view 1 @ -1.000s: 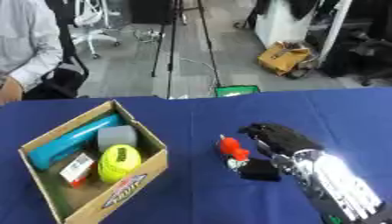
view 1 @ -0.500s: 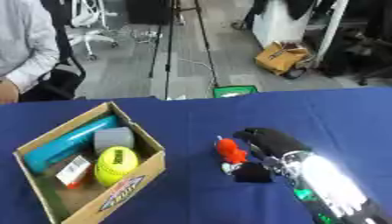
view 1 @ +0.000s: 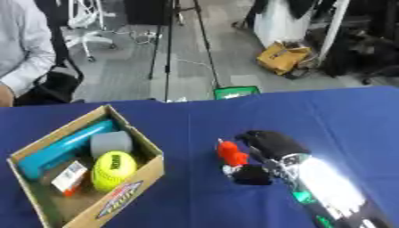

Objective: Pick up objects on the table and place them in the box.

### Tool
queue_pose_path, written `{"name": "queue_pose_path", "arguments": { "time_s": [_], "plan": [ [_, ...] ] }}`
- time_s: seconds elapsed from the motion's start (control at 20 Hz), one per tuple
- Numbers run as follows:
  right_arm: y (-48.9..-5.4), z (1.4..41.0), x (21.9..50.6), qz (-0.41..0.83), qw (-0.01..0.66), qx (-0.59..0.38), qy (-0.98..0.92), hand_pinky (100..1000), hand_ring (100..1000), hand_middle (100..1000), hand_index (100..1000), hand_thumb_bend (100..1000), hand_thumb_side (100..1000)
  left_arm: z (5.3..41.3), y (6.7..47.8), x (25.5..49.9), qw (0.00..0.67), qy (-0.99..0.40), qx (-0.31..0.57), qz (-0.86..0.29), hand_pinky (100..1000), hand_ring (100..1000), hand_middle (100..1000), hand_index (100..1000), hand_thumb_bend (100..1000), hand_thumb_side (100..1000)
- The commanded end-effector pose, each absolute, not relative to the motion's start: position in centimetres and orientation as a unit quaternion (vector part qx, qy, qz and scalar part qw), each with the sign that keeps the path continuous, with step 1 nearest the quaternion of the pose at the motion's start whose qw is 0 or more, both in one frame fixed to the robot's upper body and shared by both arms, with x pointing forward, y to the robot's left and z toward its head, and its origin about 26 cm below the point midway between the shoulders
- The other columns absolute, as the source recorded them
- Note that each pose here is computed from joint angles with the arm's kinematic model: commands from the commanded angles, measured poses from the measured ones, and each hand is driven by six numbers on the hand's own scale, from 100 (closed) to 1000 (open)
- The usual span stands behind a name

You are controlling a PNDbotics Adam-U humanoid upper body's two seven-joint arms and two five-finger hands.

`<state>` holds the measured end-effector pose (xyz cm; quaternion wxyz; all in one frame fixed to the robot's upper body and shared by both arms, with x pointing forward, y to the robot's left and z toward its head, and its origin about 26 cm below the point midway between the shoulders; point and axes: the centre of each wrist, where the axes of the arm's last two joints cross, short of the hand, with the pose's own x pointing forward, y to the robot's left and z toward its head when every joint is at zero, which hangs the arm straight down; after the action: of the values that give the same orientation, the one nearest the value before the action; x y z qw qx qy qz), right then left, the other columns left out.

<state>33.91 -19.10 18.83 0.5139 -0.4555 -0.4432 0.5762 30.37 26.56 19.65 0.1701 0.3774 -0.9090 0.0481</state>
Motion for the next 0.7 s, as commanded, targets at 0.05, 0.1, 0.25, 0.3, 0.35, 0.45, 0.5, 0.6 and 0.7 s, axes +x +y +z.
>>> {"name": "queue_pose_path", "arguments": {
  "time_s": [0.05, 0.1, 0.25, 0.3, 0.35, 0.45, 0.5, 0.6, 0.7],
  "plan": [
    [-19.6, 19.6, 34.2, 0.551, 0.562, -0.455, -0.416, 1000, 989, 903, 997, 395, 912, 20.4, 26.5, 30.2, 0.156, -0.912, 0.376, 0.045, 877, 805, 876, 821, 100, 824],
    [-19.6, 19.6, 34.2, 0.55, 0.563, -0.456, -0.415, 1000, 989, 903, 997, 395, 912, 20.4, 26.5, 30.2, 0.155, -0.913, 0.376, 0.044, 877, 805, 876, 821, 100, 824],
    [-19.7, 19.5, 34.4, 0.548, 0.567, -0.457, -0.412, 1000, 989, 897, 997, 400, 908, 20.4, 26.5, 30.2, 0.155, -0.913, 0.375, 0.043, 877, 805, 875, 820, 100, 822],
    [-19.7, 19.4, 34.5, 0.548, 0.569, -0.456, -0.409, 1000, 989, 895, 997, 406, 904, 20.4, 26.5, 30.2, 0.155, -0.913, 0.374, 0.043, 877, 805, 875, 820, 100, 818],
    [-19.7, 19.3, 34.7, 0.549, 0.573, -0.454, -0.406, 1000, 990, 891, 997, 406, 904, 20.4, 26.5, 30.2, 0.155, -0.913, 0.374, 0.043, 876, 805, 875, 820, 100, 821],
    [-19.7, 18.9, 35.0, 0.551, 0.578, -0.449, -0.4, 1000, 991, 889, 1000, 418, 908, 20.4, 26.4, 30.2, 0.155, -0.914, 0.374, 0.042, 876, 805, 873, 820, 100, 820],
    [-19.6, 18.6, 35.2, 0.553, 0.582, -0.444, -0.397, 1000, 991, 889, 1000, 418, 908, 20.4, 26.4, 30.2, 0.155, -0.914, 0.373, 0.042, 876, 805, 873, 820, 100, 820],
    [-19.7, 18.2, 35.5, 0.556, 0.588, -0.437, -0.392, 1000, 993, 888, 1000, 422, 910, 20.4, 26.4, 30.2, 0.155, -0.914, 0.372, 0.042, 876, 805, 872, 820, 100, 820],
    [-19.7, 17.9, 35.8, 0.558, 0.593, -0.431, -0.388, 1000, 991, 881, 1000, 422, 912, 20.4, 26.4, 30.2, 0.156, -0.914, 0.372, 0.041, 875, 804, 871, 819, 100, 818]
  ]
}}
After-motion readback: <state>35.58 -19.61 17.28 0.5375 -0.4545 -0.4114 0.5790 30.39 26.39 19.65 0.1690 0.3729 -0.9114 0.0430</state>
